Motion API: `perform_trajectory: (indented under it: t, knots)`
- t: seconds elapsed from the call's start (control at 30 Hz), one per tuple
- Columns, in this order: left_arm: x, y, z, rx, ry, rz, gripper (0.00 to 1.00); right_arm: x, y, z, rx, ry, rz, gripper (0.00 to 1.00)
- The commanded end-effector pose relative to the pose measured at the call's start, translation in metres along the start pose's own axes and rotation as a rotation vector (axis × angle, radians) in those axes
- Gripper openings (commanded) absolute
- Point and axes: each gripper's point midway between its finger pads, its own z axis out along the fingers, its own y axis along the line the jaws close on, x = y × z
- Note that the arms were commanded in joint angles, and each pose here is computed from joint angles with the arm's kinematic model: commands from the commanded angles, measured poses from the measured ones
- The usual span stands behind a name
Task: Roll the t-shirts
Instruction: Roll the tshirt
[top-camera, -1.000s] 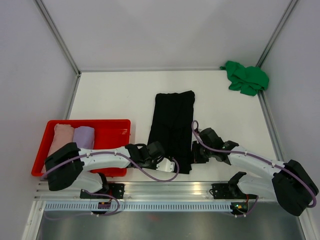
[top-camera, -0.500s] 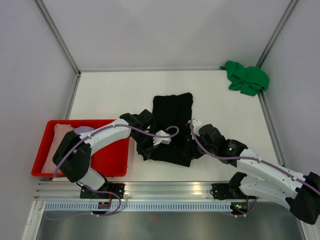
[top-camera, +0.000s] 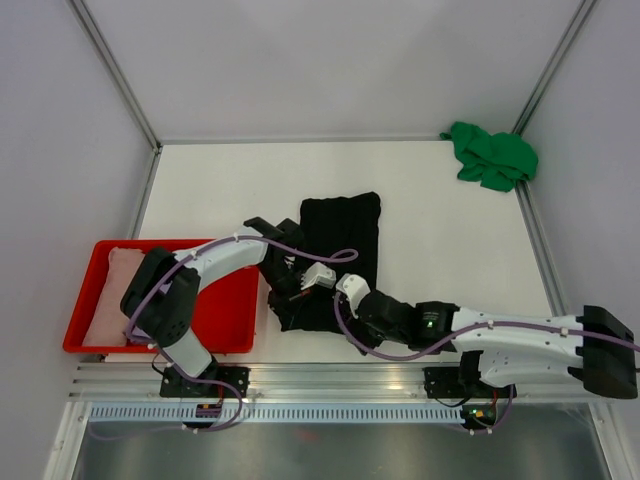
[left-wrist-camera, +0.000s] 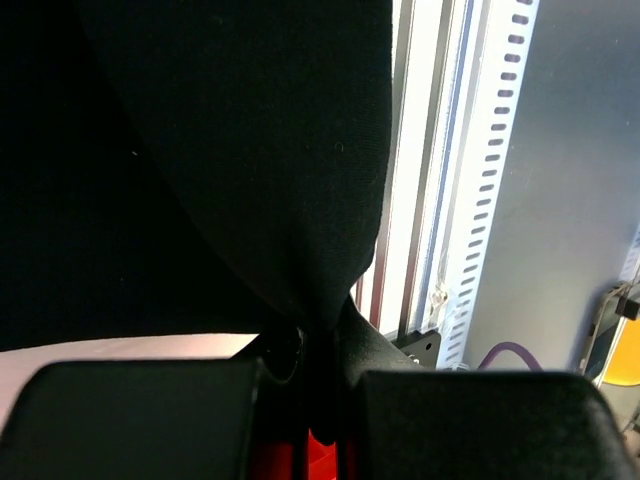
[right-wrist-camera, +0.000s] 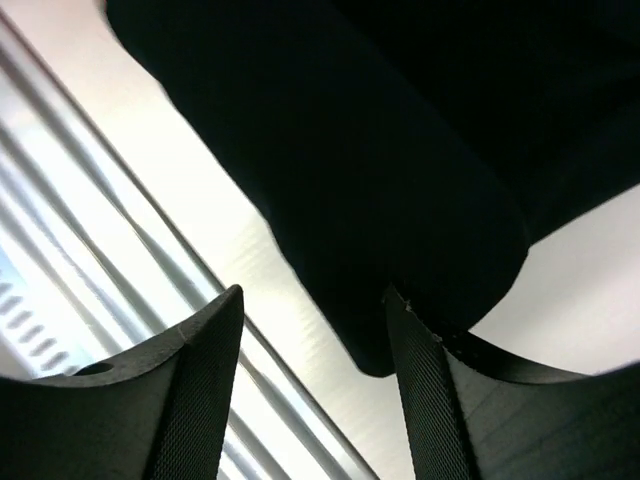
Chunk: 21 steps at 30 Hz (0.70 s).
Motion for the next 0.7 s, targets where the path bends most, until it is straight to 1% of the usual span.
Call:
perform_trajectory:
  t: [0.0, 0.1, 0.17, 0.27, 0.43, 0.6, 0.67]
  knots:
    - [-0.010, 0.005, -0.003, 0.019, -0.013, 0.079, 0.02, -0.003, -0.017, 0.012, 0.154, 0.008, -0.009, 0.66]
    - [-0.003, 0.009, -0.001, 0.018, 0.018, 0.098, 0.02, -0.004, -0.025, 0.014, 0.208, 0.004, -0.006, 0.68]
    - [0.000, 0.011, 0.001, 0.020, 0.029, 0.113, 0.02, -0.009, -0.025, 0.010, 0.203, -0.017, -0.004, 0.69]
    - [0.006, 0.014, 0.004, 0.023, 0.057, 0.122, 0.02, -0.014, -0.016, 0.007, 0.145, -0.028, -0.019, 0.68]
    - [0.004, 0.020, 0.006, 0.022, 0.076, 0.136, 0.02, -0.005, 0.002, 0.017, 0.044, 0.012, -0.076, 0.69]
    - [0.014, 0.018, 0.010, 0.027, 0.122, 0.161, 0.02, 0.002, 0.000, 0.028, 0.055, 0.043, -0.096, 0.71]
    - [0.022, 0.016, 0.013, 0.031, 0.149, 0.174, 0.02, 0.006, 0.002, 0.030, 0.048, 0.054, -0.078, 0.71]
